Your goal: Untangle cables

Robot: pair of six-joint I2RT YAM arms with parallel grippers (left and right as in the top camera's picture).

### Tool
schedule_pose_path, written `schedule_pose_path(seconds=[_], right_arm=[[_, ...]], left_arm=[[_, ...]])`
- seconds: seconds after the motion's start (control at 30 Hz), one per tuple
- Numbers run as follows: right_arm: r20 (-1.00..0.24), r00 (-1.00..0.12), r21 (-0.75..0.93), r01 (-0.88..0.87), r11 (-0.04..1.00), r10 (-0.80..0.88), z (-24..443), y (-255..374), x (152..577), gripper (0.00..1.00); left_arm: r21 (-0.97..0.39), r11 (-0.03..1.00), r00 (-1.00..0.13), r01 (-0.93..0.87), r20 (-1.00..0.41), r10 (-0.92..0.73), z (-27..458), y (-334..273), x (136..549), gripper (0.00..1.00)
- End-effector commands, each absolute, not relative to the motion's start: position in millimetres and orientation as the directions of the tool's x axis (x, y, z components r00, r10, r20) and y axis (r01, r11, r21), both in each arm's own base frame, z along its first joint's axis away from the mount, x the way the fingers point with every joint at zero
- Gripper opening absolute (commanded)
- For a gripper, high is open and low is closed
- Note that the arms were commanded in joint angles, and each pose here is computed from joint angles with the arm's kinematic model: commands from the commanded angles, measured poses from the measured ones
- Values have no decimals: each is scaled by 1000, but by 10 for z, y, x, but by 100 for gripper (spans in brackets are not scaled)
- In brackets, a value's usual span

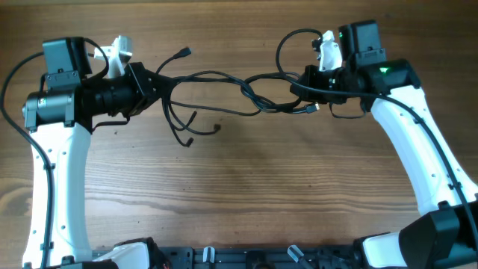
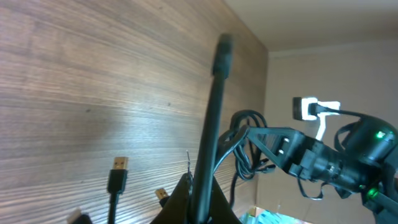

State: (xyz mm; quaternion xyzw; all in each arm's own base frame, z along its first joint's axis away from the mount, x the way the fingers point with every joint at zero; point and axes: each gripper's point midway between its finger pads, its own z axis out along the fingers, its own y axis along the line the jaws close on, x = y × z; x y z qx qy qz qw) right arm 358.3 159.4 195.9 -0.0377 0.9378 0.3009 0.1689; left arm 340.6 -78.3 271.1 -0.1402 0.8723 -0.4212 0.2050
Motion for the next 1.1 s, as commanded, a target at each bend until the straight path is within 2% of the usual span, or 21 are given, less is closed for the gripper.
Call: schedule_pose_path(seconds=[0.0,0.07,0.2,0.27,0.33,0.37,0.47,0.57,0.63,0.73,0.87,1.07], right_arm=[[-401,-910,500,-317,806,-109,1823,1436,3575,4],[-414,-903,501,-329,801,-112,1841,1492,3592,4],[-437,-896,522,-321,790,-76,1910,1552,3673,4],[-460,-885,552,-347,758,-70,1991,1625,3699,4],[-475,-877,596,-381,707,-72,2085,1721,3683,5],[-471,-880,610,-379,696,-66,2112,1741,3672,4],[-463,-884,635,-377,674,-58,2193,1822,3621,4],[-490,-867,616,-419,667,-92,2473,2068,3544,4],[-545,-827,588,-494,640,-137,2813,2296,3463,4],[-582,-804,625,-537,567,-120,3230,2477,3389,4],[-559,-818,693,-549,467,-132,3375,2564,3236,4],[-529,-838,737,-533,416,-136,3429,2605,3147,4]], left_arm=[[-687,716,-812,-121,-346,-470,2708,-431,3491,4],[-673,737,-867,-61,-330,-373,2591,-766,3408,4],[-584,808,-937,-75,-237,-258,2126,-1117,3240,6],[-577,814,-958,-62,-194,-210,1998,-1277,3201,36],[-574,817,-966,-50,-179,-185,1939,-1362,3189,59],[-574,817,-967,-47,-179,-182,1928,-1374,3199,65],[-589,808,-957,-13,-227,-181,1983,-1402,3308,70],[-601,798,-928,50,-324,-186,2087,-1438,3526,82],[-645,758,-926,95,-336,-170,2129,-1547,3590,83],[-693,702,-935,162,-335,-116,2126,-1707,3599,80],[-749,546,-892,376,-451,-4,2344,-2063,3625,78],[-714,506,-847,484,-528,64,2383,-2301,3596,73]])
